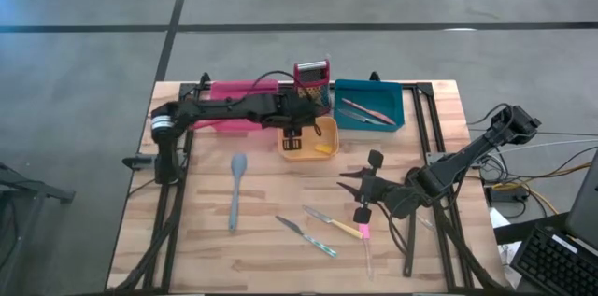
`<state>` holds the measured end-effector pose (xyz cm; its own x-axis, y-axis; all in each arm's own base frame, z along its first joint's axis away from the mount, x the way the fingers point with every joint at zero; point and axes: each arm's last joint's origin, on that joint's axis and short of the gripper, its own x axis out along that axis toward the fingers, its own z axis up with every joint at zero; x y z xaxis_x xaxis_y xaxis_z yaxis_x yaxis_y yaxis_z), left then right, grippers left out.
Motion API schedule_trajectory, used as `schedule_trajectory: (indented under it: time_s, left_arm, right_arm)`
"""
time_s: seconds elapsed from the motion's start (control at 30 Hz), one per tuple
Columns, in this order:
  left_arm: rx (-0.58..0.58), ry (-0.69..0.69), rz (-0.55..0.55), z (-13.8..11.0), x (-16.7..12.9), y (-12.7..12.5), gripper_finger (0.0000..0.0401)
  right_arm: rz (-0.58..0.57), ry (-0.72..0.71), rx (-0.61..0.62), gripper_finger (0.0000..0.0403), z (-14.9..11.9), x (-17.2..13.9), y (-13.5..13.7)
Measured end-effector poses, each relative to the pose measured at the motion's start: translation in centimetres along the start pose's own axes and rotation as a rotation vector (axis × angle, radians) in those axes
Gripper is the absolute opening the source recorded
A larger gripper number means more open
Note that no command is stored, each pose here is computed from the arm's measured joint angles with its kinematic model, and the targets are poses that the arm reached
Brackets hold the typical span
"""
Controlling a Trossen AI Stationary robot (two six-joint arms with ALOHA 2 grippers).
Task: Pick & Place Kitchen Items
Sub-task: Put the yellow table knife into the blue bin
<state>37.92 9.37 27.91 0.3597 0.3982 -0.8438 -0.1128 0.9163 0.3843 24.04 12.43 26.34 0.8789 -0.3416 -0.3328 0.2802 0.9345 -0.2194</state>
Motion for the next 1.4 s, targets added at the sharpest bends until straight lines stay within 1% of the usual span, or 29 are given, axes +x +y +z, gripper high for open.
schedule_trajectory:
  time_s: [0.2, 0.4, 0.5, 0.57, 0.63, 0.67, 0.73, 0.9, 1.03, 1.13, 1.2, 1.27, 1.33, 1.4]
  left_arm:
    - [-0.068, -0.137, 0.011, 0.2, -5.4, 0.4, 0.0152]
    - [-0.145, -0.266, -0.004, -0.8, -10.9, 0.2, 0.0151]
    - [-0.209, -0.334, -0.033, -1.4, -13.7, -0.4, 0.0151]
    - [-0.237, -0.373, -0.062, -1.9, -15.2, -1.2, 0.0151]
    - [-0.229, -0.413, -0.09, -2.4, -16.6, -2.4, 0.0151]
    - [-0.217, -0.431, -0.094, -2.7, -17.0, -3.2, 0.0151]
    - [-0.206, -0.48, -0.068, -3.3, -17.9, -5.0, 0.0151]
    - [-0.187, -0.622, 0.027, -5.6, -18.8, -10.1, 0.0151]
    - [-0.182, -0.751, 0.016, -8.0, -18.1, -14.5, 0.0151]
    - [-0.171, -0.843, -0.006, -9.7, -17.0, -17.0, 0.0151]
    - [-0.148, -0.893, -0.017, -10.7, -16.2, -18.1, 0.0151]
    - [-0.12, -0.931, -0.009, -11.3, -15.5, -18.7, 0.0151]
    - [-0.098, -0.95, 0.008, -11.8, -14.9, -18.9, 0.0151]
    - [-0.082, -0.964, 0.031, -12.0, -14.8, -18.7, 0.0151]
  right_arm:
    - [-0.001, 0.004, -0.004, 0.0121, -0.1, 0.0, 0.0]
    - [-0.001, 0.004, -0.004, 0.0138, -0.1, 0.0, 0.0]
    - [-0.001, 0.003, -0.004, 0.0146, 0.0, 0.0, 0.0]
    - [-0.001, 0.004, 0.0, 0.015, 0.0, 0.0, 0.0]
    - [-0.001, 0.004, 0.003, 0.0154, 0.0, 0.0, 0.0]
    - [-0.001, 0.004, 0.003, 0.0156, 0.0, 0.0, 0.0]
    - [-0.001, 0.004, 0.003, 0.0158, 0.0, 0.0, 0.0]
    - [0.0, 0.004, 0.003, 0.0159, -0.1, 0.0, 0.0]
    - [0.004, 0.004, 0.0, 0.0147, -0.1, -0.1, 0.1]
    - [0.015, 0.001, -0.004, 0.0136, -0.1, -0.3, 0.3]
    - [0.035, 0.005, -0.009, 0.0129, -0.1, -0.5, 0.5]
    - [0.086, 0.025, -0.021, 0.0123, -0.1, -0.5, 0.6]
    - [0.125, 0.056, -0.005, 0.0118, 0.1, -0.7, 0.6]
    - [0.133, 0.092, 0.024, 0.0113, 0.4, -0.9, 0.5]
